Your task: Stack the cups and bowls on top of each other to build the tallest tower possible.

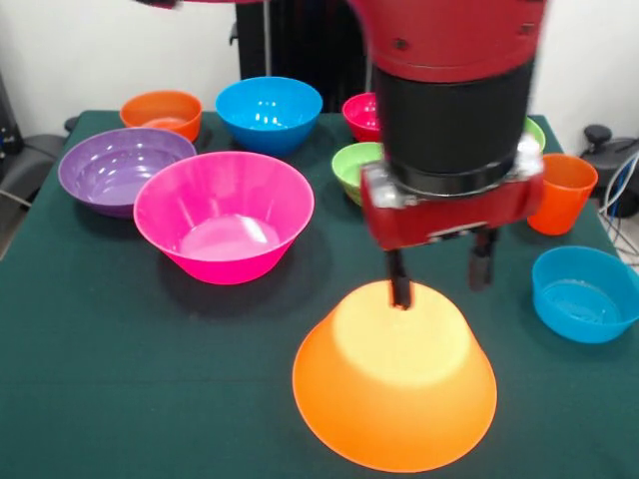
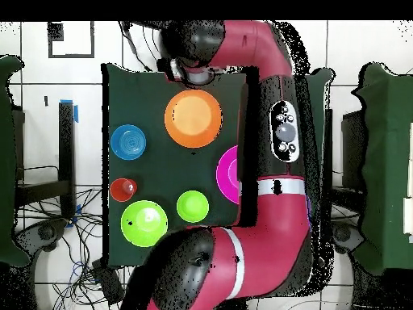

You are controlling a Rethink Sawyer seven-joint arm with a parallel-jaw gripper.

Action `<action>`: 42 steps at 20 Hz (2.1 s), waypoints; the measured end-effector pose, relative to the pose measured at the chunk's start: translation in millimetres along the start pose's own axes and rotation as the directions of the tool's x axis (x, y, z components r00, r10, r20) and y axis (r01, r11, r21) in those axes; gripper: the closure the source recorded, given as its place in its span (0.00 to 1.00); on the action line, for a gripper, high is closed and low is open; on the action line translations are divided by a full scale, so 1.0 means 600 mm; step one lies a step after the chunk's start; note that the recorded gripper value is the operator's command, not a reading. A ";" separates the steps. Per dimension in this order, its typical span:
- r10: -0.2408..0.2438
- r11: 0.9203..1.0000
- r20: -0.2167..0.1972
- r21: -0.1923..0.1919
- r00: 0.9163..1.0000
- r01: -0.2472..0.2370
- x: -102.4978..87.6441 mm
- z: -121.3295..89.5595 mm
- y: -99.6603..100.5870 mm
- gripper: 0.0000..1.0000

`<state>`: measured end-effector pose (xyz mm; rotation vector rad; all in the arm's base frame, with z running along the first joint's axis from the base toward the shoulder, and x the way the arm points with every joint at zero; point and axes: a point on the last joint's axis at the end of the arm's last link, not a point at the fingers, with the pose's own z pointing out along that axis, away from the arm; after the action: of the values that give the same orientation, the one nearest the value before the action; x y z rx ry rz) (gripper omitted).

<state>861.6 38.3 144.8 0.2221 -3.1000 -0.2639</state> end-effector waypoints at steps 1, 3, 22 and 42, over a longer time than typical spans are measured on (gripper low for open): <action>0.013 1.000 0.004 0.001 1.000 -0.013 0.001 -0.004 -0.019 0.00; 0.035 0.999 0.010 0.000 0.999 -0.035 0.000 -0.009 -0.045 0.00; 0.186 0.981 -0.009 -0.061 0.983 -0.186 -0.012 0.003 -0.199 0.00; 0.180 0.981 -0.049 -0.060 0.982 -0.183 0.001 -0.052 -0.215 0.00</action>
<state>880.2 -93.0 153.6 -0.0564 -3.0359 -0.3468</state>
